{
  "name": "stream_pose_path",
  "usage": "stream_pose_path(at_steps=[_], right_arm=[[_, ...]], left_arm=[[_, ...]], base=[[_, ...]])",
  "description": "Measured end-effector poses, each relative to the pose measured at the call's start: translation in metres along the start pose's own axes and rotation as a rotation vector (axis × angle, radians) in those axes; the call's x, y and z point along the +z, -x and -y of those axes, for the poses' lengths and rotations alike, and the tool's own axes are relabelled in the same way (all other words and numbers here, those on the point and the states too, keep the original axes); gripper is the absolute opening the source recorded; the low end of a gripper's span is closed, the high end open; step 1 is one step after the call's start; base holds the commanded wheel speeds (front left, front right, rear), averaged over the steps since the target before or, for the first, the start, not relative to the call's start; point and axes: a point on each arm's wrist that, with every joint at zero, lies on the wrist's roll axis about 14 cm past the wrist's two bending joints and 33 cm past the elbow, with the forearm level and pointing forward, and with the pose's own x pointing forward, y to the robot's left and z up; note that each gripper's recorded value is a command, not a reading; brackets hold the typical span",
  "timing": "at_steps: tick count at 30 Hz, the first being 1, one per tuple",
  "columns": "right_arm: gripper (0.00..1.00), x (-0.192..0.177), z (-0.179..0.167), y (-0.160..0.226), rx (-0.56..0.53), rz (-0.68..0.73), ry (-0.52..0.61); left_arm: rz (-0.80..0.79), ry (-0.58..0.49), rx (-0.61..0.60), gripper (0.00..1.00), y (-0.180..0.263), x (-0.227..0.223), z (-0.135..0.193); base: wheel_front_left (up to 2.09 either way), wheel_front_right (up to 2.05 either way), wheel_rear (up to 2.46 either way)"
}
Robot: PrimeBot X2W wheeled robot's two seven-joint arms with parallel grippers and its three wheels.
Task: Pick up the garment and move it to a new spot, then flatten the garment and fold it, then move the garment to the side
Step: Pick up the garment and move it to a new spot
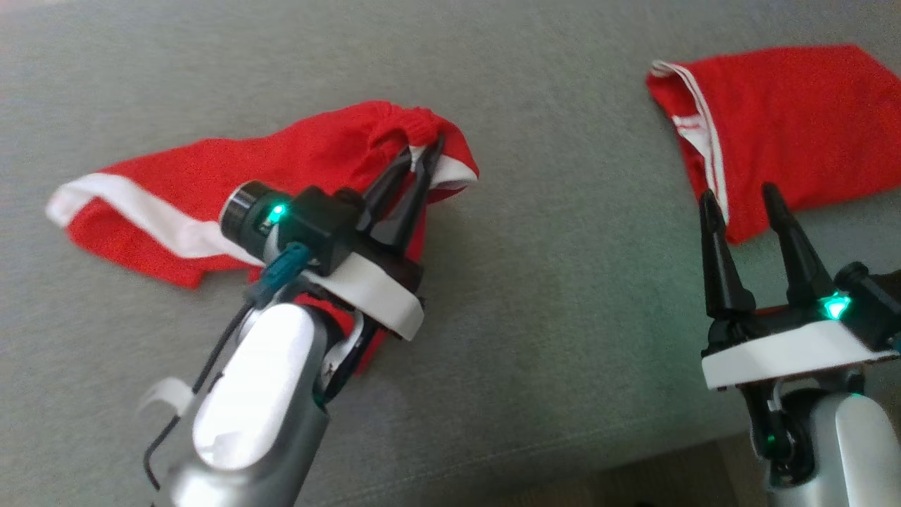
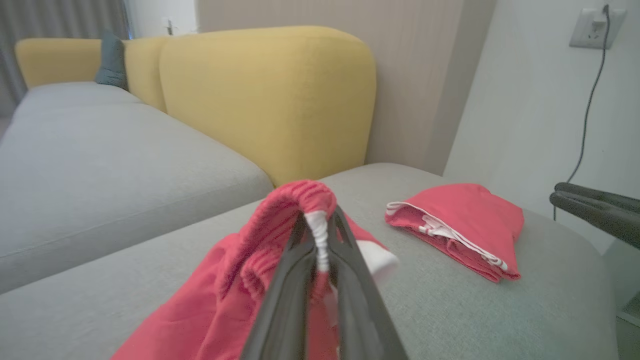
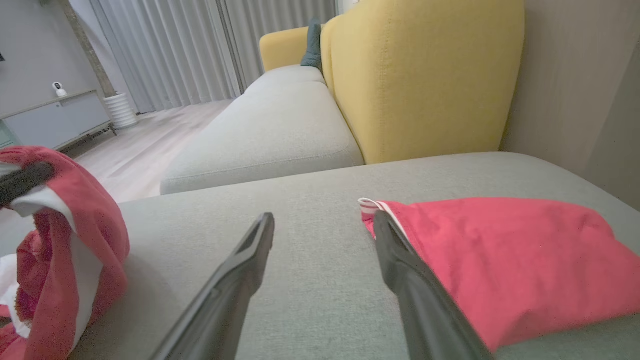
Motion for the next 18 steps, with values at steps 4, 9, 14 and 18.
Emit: stream_pose_path(at_steps=[4, 9, 14, 18], right_arm=[[1.00, -0.010, 0.018, 0.001, -0.054, -0.021, 0.008], [1.00, -0.023, 0.029, 0.003, -0.091, -0.057, 0.008], [1.00, -0.022, 0.022, -0.001, -0.069, -0.051, 0.003], [1.00, -0.013, 0.013, -0.005, -0.037, -0.025, 0.005]], left_arm=[[-0.097, 0.053, -0.072, 0.00, -0.009, -0.043, 0.020], [-0.173, 0.092, -0.127, 0.89, -0.008, -0.078, 0.037], [-0.142, 0.054, -0.145, 1.00, -0.002, -0.071, 0.043], [-0.099, 0.047, -0.125, 1.00, 0.007, -0.056, 0.042]], base=[[0.00, 0.00, 0.00], [0.00, 0.00, 0.00], [0.00, 0.00, 0.00], [0.00, 0.00, 0.00]])
